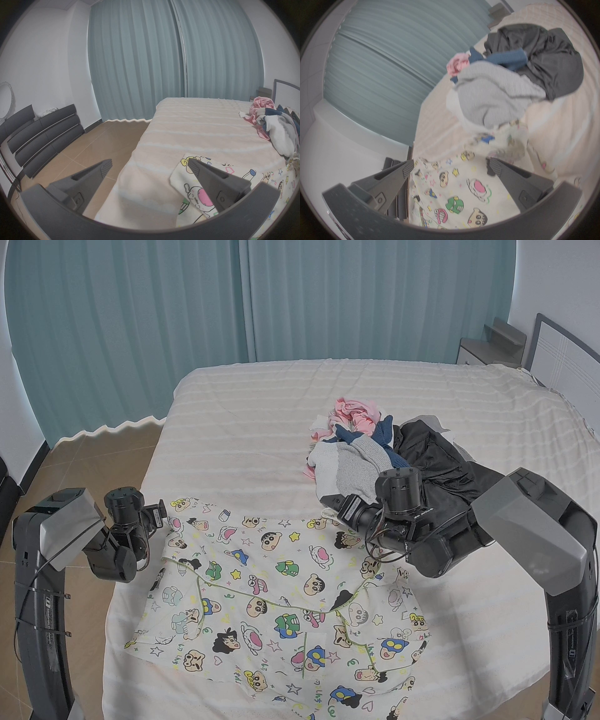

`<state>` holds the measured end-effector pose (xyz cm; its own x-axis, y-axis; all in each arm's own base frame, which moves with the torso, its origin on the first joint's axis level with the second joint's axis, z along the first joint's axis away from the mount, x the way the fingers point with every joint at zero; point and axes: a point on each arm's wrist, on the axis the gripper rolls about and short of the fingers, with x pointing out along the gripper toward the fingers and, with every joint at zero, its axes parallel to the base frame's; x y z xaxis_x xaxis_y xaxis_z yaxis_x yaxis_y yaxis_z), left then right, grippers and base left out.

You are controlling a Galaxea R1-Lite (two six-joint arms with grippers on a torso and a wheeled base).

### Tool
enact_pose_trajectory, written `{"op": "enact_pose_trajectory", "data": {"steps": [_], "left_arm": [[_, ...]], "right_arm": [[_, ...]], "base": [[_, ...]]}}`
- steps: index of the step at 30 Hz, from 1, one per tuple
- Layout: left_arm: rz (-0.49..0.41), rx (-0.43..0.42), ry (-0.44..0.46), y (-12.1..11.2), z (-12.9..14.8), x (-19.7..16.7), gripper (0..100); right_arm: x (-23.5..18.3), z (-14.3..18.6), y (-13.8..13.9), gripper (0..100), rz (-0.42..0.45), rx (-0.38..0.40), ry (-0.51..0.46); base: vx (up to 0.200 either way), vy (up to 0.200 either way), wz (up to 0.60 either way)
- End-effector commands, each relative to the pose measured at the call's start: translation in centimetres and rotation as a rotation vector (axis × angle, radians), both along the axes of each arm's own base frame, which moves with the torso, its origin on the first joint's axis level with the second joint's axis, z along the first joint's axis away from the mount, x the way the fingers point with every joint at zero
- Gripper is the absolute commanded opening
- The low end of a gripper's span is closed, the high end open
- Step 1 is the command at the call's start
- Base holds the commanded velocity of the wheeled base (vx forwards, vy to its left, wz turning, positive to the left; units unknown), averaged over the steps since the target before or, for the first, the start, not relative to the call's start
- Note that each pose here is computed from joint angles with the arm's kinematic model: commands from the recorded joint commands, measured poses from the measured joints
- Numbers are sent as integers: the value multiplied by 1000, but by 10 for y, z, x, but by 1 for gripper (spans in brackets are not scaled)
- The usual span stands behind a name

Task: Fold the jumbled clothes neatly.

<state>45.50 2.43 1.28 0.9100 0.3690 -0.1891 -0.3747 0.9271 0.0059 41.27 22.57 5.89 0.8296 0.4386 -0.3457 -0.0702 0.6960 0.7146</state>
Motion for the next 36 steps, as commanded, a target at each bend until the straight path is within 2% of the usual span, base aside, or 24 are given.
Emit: {"op": "enact_pose_trajectory", "data": {"steps": [1,3,7,9,15,20,24,25,31,35,36], "left_arm": [[14,-15,-27,8,24,-12,100],[11,-33,-16,8,26,-20,100],[-87,-102,35,6,32,-51,100],[-124,-137,47,5,34,-62,100],[-126,-190,99,3,28,-84,100],[-119,-216,132,2,23,-97,100],[-131,-224,148,2,20,-105,100],[-138,-227,154,1,17,-111,100],[-140,-230,164,0,10,-121,100],[-169,-245,194,-1,6,-130,100],[-175,-247,201,-2,5,-132,100]], "right_arm": [[0,-25,26,100,41,-27,65],[11,-36,28,100,19,-42,87],[41,-44,16,100,-117,-81,80],[47,-47,12,100,-143,-92,88],[55,-49,3,100,-197,-123,110],[69,-29,2,100,-282,-99,16],[75,-10,4,100,-291,-56,-59],[76,0,5,100,-290,-24,-116],[80,-2,6,100,-280,-40,-190],[82,10,0,100,-293,-26,-248],[82,16,-4,0,-299,-24,-255]], "base": [[0,0,0],[0,0,0],[0,0,0],[0,0,0],[0,0,0],[0,0,0],[0,0,0],[0,0,0],[0,0,0],[0,0,0],[0,0,0]]}}
